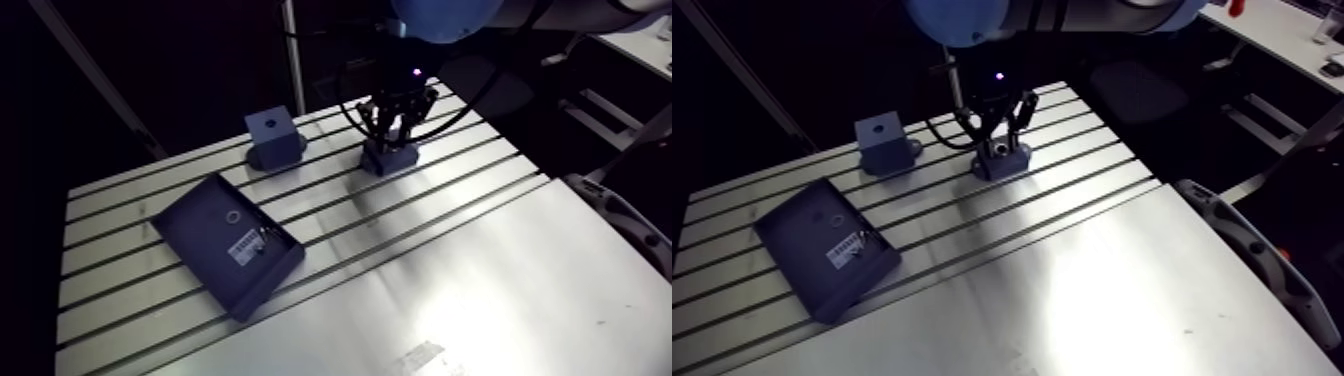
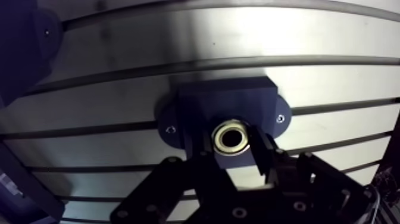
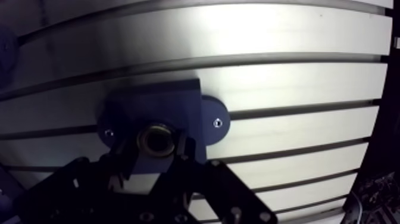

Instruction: Pick up the bearing and press it into the housing until flush.

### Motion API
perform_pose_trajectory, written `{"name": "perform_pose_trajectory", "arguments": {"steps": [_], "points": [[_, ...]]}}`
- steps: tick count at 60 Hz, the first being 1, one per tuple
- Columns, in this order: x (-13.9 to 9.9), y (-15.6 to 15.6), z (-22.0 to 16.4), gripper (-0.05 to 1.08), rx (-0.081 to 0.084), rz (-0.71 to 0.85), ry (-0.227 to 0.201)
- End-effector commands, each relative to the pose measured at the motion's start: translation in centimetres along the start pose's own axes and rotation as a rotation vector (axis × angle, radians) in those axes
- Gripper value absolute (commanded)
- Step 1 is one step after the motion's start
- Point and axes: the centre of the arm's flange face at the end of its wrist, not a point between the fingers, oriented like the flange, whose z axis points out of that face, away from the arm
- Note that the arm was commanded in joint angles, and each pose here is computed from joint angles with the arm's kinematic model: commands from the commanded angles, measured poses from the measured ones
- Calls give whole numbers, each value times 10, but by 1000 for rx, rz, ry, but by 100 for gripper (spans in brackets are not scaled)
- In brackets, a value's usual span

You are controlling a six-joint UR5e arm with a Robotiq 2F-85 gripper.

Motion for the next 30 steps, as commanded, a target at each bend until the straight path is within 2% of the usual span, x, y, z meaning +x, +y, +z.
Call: {"name": "perform_pose_trajectory", "arguments": {"steps": [1, 12, 13, 14, 15, 20, 30], "points": [[0, 1, 2, 60, 1, 2, -3], [-1, 1, -5, 57, -3, 4, 8], [-1, 1, -7, 40, -3, 6, 10], [-1, 1, -8, 5, -2, 6, 12], [-2, 1, -9, 3, -2, 6, 13], [-2, 0, -17, 0, -2, 7, 28], [-4, 0, -36, 0, -14, 8, 55]]}}
